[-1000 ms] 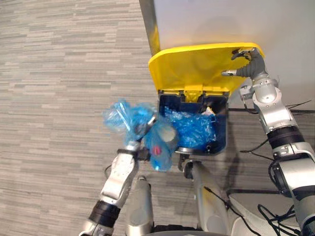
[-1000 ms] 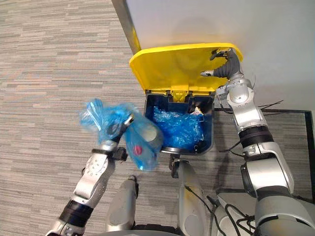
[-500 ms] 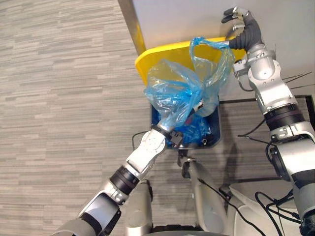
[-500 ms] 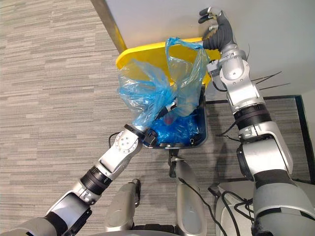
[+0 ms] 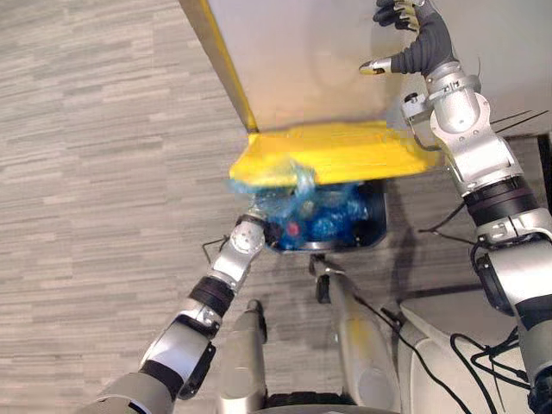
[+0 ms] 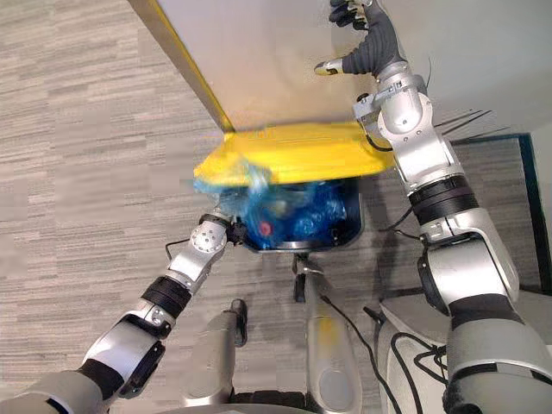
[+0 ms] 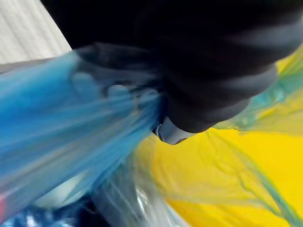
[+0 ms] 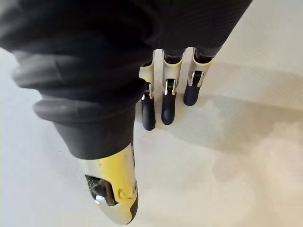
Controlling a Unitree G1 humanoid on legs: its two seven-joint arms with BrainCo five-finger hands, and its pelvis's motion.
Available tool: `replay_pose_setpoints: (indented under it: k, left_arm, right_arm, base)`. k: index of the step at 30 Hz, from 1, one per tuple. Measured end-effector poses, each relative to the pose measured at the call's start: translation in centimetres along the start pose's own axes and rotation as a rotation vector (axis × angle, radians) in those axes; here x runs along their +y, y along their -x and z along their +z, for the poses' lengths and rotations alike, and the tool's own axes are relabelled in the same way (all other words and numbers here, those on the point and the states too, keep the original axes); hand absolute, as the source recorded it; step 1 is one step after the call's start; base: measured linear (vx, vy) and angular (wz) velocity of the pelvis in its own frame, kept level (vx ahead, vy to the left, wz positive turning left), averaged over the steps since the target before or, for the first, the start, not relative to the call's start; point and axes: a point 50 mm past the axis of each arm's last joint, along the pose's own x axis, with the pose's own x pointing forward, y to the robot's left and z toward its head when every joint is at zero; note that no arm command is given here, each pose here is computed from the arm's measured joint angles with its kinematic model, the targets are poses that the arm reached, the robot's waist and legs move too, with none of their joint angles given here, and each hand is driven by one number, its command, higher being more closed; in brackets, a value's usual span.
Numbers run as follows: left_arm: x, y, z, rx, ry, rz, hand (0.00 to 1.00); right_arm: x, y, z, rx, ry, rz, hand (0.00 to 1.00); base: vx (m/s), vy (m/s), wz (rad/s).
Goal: Gather rubbish on tea table into small bin, then transfer packed bag to large trash can.
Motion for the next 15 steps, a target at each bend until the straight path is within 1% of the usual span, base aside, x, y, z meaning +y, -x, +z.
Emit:
replay_pose_setpoints:
  k: [3, 7, 15]
  left_arm:
    - [0.4, -0.4, 0.3, 0.004, -0.032, 0.009, 0.00]
    - [0.8, -0.8, 1.0, -0.015, -0.038, 0.023, 0.00]
    - [0.8, -0.5, 0.1, 0.014, -0.059, 0.015, 0.00]
  right_arm:
    - [0.6, 0.0, 0.1, -0.002, -0.018, 0.008, 0.00]
    - [0.9, 0.0, 0.1, 0.000, -0.026, 0.012, 0.00]
    - [1.3, 1.1, -1.6, 0.052, -0.046, 0.002, 0.00]
  base:
    - [0.05, 0.017, -0.07]
    - [0.03, 0.022, -0.04]
    - [0.00, 0.015, 0.06]
